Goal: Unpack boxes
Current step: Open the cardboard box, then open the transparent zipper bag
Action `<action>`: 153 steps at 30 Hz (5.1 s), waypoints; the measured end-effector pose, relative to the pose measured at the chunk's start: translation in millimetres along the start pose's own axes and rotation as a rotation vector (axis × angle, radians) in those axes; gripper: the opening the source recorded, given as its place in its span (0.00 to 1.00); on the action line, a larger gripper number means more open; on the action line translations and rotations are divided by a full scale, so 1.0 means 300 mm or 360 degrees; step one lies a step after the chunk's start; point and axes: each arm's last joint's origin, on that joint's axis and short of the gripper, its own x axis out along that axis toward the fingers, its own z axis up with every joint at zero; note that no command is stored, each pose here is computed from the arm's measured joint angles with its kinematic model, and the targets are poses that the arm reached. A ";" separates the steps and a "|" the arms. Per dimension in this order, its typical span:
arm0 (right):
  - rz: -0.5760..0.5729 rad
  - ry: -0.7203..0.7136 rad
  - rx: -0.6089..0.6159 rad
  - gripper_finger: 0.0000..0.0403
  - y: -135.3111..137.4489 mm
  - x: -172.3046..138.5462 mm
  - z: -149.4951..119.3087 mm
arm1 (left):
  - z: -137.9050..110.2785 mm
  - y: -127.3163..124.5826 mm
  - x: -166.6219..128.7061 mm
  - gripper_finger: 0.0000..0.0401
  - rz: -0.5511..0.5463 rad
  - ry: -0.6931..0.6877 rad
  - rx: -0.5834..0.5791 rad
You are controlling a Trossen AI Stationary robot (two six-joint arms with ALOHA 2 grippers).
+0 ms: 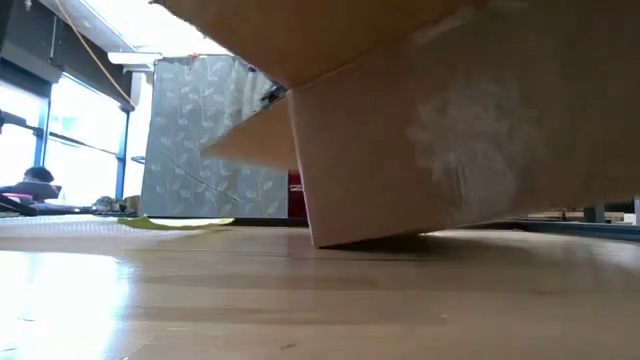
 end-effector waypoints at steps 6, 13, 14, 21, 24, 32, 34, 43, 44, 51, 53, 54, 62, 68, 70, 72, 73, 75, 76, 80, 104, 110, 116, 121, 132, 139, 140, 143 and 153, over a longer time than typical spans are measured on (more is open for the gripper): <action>-0.0138 -0.0144 0.0077 0.47 -0.011 0.040 -0.057 | -0.024 0.045 -0.066 0.00 0.0132 0.0173 0.0030; -0.0438 0.0020 0.0129 0.47 -0.068 0.253 -0.080 | -0.042 0.095 -0.138 0.00 0.0290 0.0318 0.0032; -0.0451 -0.0008 0.0107 0.47 -0.072 0.279 -0.079 | -0.043 0.096 -0.146 0.00 0.0296 0.0325 0.0030; -0.0621 -0.0498 -0.0014 0.47 -0.105 0.352 -0.002 | -0.060 0.088 -0.152 0.00 0.0294 0.0355 0.0021; -0.0799 -0.0597 -0.0050 0.47 -0.149 0.369 0.043 | -0.067 0.077 -0.154 0.00 0.0280 0.0342 -0.0065; -0.1290 -0.0703 -0.0056 0.47 -0.299 0.395 0.143 | -0.086 0.086 -0.140 0.00 0.0407 0.0195 -0.0207; -0.1412 -0.0710 -0.0029 0.47 -0.337 0.383 0.164 | -0.072 0.092 -0.128 0.00 0.0439 0.0129 -0.0218; -0.1535 -0.0988 0.0182 0.47 -0.400 0.165 0.144 | -0.013 0.096 -0.051 0.00 0.0459 -0.0131 -0.0308; -0.1455 -0.1028 0.0190 0.47 -0.396 0.137 0.138 | -0.008 0.096 -0.042 0.00 0.0446 -0.0153 -0.0330; -0.0710 -0.1146 -0.0075 0.47 -0.333 0.029 0.126 | 0.010 0.075 -0.049 0.00 0.0393 -0.0221 -0.0255; -0.0453 -0.1159 -0.0217 0.47 -0.303 0.036 0.138 | 0.029 0.070 -0.074 0.00 0.0385 -0.0252 -0.0229; -0.0354 -0.1154 -0.0312 0.47 -0.288 0.049 0.146 | 0.042 0.068 -0.091 0.00 0.0370 -0.0274 -0.0221; 0.0085 -0.1160 -0.0714 0.57 -0.197 0.259 0.204 | 0.083 0.035 -0.210 0.00 0.0127 -0.0324 -0.0179; 0.0056 -0.0998 -0.0642 0.80 -0.177 0.410 0.245 | 0.024 0.010 -0.213 0.00 0.0114 -0.0149 -0.0199; 0.0004 -0.0917 -0.0653 0.83 -0.173 0.458 0.259 | 0.002 0.007 -0.204 0.00 0.0136 -0.0104 -0.0247; -0.0057 -0.0861 -0.0721 0.83 -0.168 0.493 0.271 | -0.018 0.011 -0.198 0.00 0.0157 -0.0080 -0.0288; -0.0097 -0.0841 -0.0749 0.81 -0.170 0.506 0.277 | -0.024 0.011 -0.197 0.00 0.0153 -0.0072 -0.0306; -0.0188 -0.0811 -0.0788 0.74 -0.182 0.526 0.290 | -0.030 0.009 -0.191 0.00 0.0154 -0.0059 -0.0323; -0.0234 -0.0796 -0.0807 0.70 -0.192 0.531 0.296 | -0.033 0.007 -0.191 0.00 0.0153 -0.0054 -0.0326; -0.0383 -0.0749 -0.1021 0.46 -0.229 0.531 0.317 | -0.037 0.005 -0.190 0.00 0.0178 -0.0059 -0.0317; -0.0590 -0.0768 -0.0904 0.65 -0.315 0.369 0.388 | -0.044 0.008 -0.431 0.00 0.0000 -0.0063 -0.0252; -0.0530 -0.1082 -0.0932 0.68 -0.255 0.205 0.379 | -0.074 -0.008 -0.472 0.00 -0.0028 -0.0019 -0.0147; -0.0478 -0.1275 -0.0966 0.68 -0.239 0.136 0.360 | -0.084 -0.025 -0.485 0.00 -0.0131 0.0033 -0.0133; -0.0409 -0.1284 -0.0998 0.68 -0.223 0.136 0.352 | -0.088 -0.031 -0.487 0.00 -0.0212 0.0092 -0.0114; -0.0140 -0.1745 -0.0946 0.68 -0.166 0.220 0.376 | -0.089 -0.034 -0.488 0.00 -0.0246 0.0115 -0.0115; -0.0008 -0.1852 -0.0790 0.68 -0.180 0.289 0.372 | -0.089 -0.033 -0.487 0.00 -0.0246 0.0115 -0.0115; 0.0002 -0.1853 -0.0776 0.68 -0.182 0.296 0.371 | -0.089 -0.033 -0.487 0.00 -0.0246 0.0115 -0.0115; 0.0029 -0.1826 -0.0752 0.68 -0.185 0.309 0.367 | -0.089 -0.033 -0.487 0.00 -0.0246 0.0115 -0.0115; 0.0314 -0.1772 -0.0875 0.68 -0.124 0.317 0.326 | -0.089 -0.033 -0.487 0.00 -0.0246 0.0115 -0.0116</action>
